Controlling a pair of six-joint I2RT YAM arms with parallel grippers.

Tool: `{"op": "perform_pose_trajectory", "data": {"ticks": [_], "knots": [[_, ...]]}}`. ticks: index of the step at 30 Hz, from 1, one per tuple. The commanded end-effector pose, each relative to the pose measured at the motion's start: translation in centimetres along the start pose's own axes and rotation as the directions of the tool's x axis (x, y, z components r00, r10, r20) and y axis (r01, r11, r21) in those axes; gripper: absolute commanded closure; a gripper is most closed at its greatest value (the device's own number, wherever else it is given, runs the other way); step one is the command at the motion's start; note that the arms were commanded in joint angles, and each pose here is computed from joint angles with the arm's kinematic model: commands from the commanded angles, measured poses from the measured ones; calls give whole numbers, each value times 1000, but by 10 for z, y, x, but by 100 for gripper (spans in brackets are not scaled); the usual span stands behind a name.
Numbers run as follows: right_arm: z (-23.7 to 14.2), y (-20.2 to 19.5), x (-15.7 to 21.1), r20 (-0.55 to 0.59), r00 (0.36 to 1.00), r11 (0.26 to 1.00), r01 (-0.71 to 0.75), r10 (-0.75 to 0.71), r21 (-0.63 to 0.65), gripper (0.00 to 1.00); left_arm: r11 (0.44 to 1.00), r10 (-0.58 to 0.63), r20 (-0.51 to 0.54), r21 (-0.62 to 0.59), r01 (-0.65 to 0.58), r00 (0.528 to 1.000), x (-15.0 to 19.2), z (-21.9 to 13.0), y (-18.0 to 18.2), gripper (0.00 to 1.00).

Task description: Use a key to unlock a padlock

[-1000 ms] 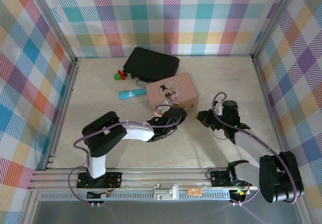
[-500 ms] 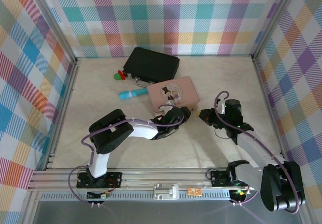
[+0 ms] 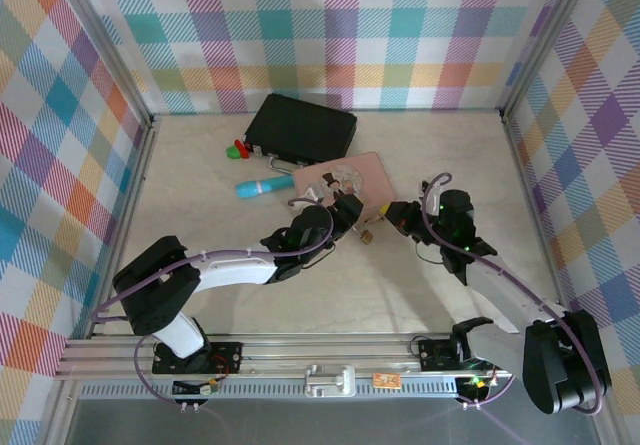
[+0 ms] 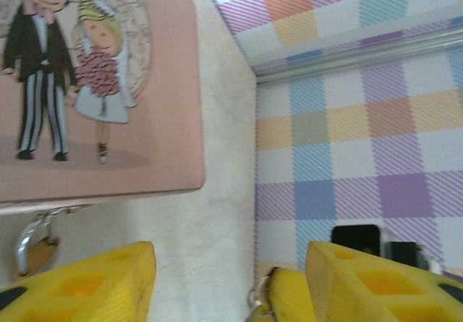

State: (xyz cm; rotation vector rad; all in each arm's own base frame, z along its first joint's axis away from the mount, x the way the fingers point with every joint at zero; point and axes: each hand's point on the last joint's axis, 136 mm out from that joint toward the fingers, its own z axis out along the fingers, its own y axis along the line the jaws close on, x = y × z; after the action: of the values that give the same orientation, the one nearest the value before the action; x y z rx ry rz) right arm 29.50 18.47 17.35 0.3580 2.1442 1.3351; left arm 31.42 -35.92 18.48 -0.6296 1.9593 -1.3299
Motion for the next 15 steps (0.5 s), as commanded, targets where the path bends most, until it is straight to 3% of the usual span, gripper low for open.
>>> {"op": "perform_pose_trajectory", "data": {"ticks": [1,15], "knots": [[6,37,-20,79,996,993,-39,48,-108,100,998,-8,25,63,7,1000,-7,5,-17,44],[20,39,-26,82,984,979,-145,158,-142,100,988,-36,-17,148,38,999,4,16,-27,56]]}}
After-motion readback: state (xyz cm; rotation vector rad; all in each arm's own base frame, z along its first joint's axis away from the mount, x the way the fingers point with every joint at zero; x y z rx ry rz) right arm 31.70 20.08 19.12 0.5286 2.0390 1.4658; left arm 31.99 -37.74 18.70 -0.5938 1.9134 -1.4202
